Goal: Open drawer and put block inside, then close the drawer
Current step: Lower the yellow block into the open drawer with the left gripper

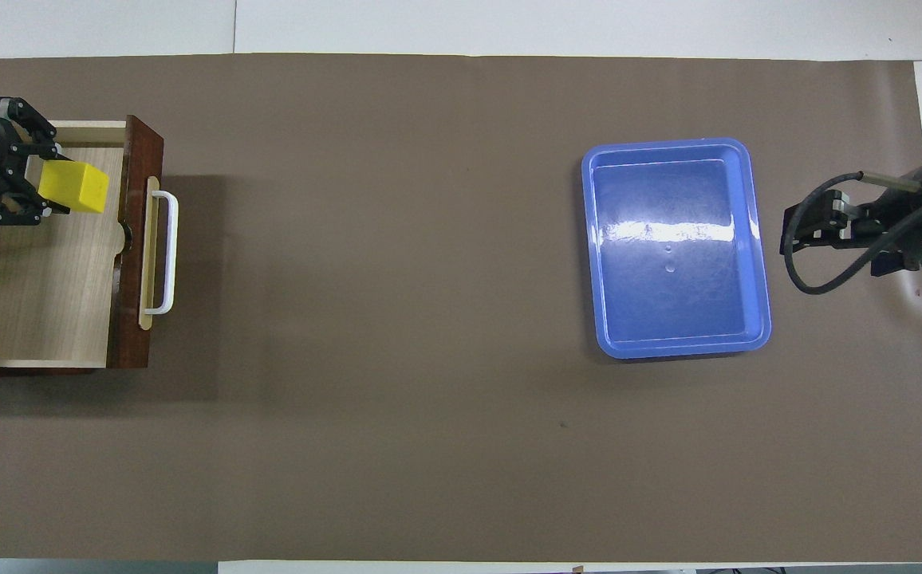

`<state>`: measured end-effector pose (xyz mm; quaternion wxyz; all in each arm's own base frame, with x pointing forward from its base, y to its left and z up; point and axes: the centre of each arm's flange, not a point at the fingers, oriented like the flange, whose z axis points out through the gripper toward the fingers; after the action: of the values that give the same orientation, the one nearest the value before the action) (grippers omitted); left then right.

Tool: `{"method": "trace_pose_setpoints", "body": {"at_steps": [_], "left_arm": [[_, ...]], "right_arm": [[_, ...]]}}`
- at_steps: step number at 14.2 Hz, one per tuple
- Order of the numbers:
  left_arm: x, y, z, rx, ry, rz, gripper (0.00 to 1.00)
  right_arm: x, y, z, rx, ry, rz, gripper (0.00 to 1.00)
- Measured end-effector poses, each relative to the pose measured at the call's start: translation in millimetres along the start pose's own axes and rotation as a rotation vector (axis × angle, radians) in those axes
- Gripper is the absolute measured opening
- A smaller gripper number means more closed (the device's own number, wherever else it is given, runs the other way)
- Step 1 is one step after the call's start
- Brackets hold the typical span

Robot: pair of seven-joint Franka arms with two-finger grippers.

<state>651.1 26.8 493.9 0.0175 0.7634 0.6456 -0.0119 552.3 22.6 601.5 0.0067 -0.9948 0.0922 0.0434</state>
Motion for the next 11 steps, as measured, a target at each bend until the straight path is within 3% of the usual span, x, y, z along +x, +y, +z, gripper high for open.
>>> {"method": "trace_pose_setpoints", "body": {"at_steps": [3, 8, 11], "left_arm": [[10.7, -19.1, 34.3, -0.011, 0.008, -0.019, 0.56], [15.3, -51.9, 58.2, -0.017, 0.017, -0.019, 0.56], [9.2, -52.6, 47.5, -0.022, 0.028, 0.000, 0.67]], "right_arm": [[4.4, 21.6, 2.1, -0.007, -0.004, -0.179, 1.00], [6.1, 19.6, 0.4, -0.006, 0.016, -0.209, 1.00], [6.2, 15.9, -0.1, -0.005, 0.023, -0.215, 1.00]]}}
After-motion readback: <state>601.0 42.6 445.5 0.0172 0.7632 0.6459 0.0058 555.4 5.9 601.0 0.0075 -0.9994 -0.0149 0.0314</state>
